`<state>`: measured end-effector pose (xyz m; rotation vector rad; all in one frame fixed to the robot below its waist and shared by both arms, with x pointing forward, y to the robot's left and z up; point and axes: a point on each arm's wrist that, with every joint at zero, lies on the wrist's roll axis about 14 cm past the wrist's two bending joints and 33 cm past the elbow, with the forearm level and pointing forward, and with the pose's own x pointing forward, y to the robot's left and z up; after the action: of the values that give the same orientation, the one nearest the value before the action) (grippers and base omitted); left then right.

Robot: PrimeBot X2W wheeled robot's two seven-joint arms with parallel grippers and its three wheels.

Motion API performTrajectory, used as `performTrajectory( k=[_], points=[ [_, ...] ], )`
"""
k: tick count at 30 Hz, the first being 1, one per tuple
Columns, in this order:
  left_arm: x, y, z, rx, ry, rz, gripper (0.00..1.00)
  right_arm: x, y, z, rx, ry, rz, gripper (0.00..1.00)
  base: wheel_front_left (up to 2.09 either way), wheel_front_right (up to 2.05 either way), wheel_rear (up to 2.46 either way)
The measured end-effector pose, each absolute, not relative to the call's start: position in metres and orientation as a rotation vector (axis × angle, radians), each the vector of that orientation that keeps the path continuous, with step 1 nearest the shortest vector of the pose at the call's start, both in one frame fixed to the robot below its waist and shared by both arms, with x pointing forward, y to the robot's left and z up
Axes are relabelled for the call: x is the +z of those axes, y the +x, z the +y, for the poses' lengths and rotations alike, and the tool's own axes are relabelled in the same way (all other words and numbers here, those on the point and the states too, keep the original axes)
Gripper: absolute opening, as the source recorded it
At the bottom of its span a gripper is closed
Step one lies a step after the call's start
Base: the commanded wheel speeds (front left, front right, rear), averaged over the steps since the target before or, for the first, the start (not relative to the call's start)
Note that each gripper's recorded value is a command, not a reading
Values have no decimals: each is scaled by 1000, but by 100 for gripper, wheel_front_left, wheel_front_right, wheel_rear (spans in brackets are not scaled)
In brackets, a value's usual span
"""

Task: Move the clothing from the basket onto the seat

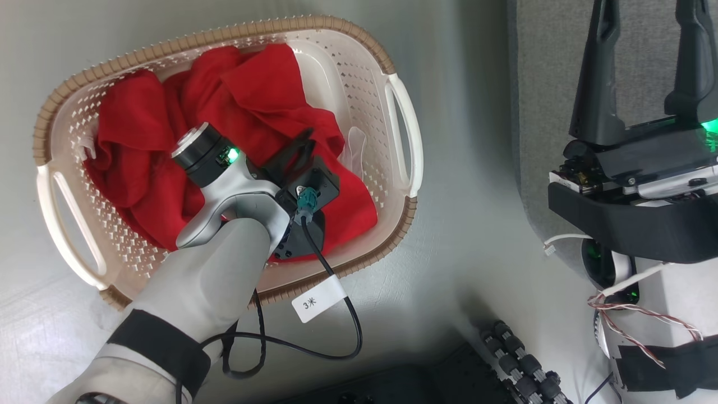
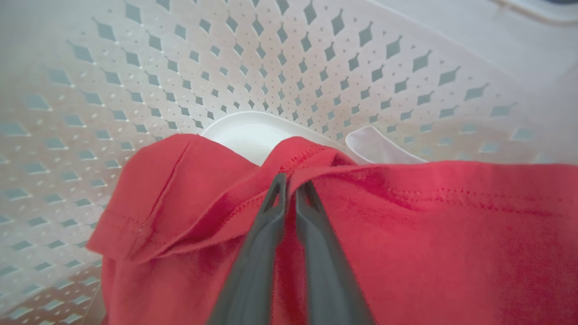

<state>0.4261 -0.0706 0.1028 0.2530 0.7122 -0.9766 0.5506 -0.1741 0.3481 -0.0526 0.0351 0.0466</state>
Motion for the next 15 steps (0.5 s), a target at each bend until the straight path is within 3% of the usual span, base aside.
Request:
performTrajectory(
  k=[15],
  points=[
    [150,453,-59,-820,114,671,0,367,552,-176,36,-52,33,100,0,0,0]
  ],
)
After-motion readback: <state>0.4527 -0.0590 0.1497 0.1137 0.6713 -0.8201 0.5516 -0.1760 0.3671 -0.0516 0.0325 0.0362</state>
